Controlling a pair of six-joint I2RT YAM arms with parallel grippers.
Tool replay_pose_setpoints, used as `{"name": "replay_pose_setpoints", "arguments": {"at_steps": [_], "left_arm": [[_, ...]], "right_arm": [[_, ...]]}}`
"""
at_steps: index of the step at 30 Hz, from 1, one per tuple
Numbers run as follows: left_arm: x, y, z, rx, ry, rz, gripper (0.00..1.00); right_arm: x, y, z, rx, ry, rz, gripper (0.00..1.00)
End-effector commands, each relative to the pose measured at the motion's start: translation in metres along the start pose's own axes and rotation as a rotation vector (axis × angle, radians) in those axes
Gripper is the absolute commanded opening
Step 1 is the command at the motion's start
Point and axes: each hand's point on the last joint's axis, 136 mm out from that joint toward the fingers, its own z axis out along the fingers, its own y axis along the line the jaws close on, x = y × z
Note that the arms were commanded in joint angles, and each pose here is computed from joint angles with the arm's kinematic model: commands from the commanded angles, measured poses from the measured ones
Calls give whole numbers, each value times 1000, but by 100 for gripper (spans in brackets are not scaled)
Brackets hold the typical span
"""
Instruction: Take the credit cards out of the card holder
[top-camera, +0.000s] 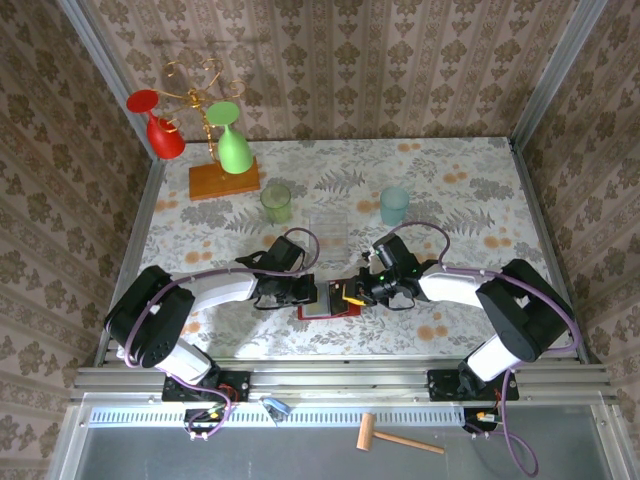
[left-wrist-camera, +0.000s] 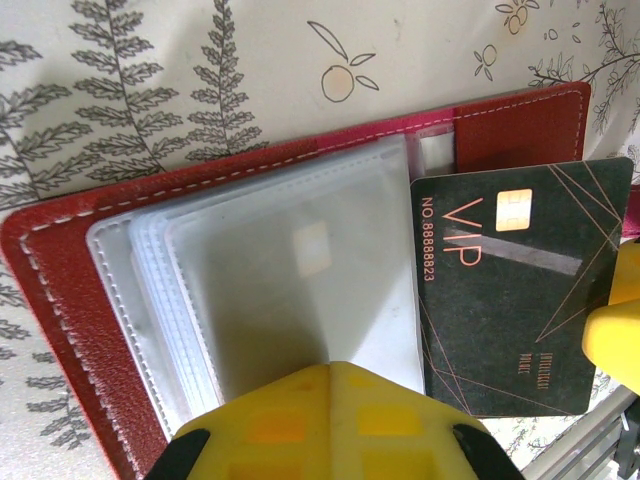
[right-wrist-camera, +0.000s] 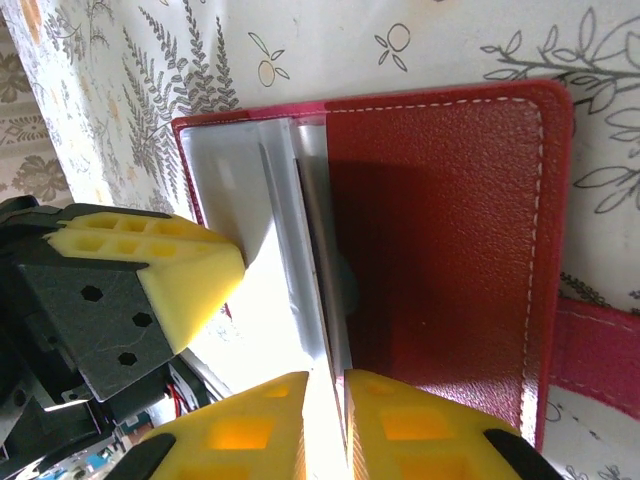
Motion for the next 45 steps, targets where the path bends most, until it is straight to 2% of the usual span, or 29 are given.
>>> {"name": "replay_pose_setpoints", "arguments": {"at_steps": [1, 15, 27, 38, 45], "left_arm": [[9, 13, 3, -36, 27, -18, 2], [6, 9, -1, -19, 12, -20, 4], [-12, 0, -25, 1, -64, -8, 9], [-22, 13, -47, 1, -159, -35, 12], [-22, 22, -56, 3, -194, -56, 15]], "right_arm": [[2, 0, -3, 32, -2, -20, 15], [1, 4, -5, 49, -5, -49, 10], [1, 17, -24, 109, 11, -147, 4], [1, 24, -53, 230, 57, -505, 3], [7, 10, -66, 390, 179, -815, 0]]}}
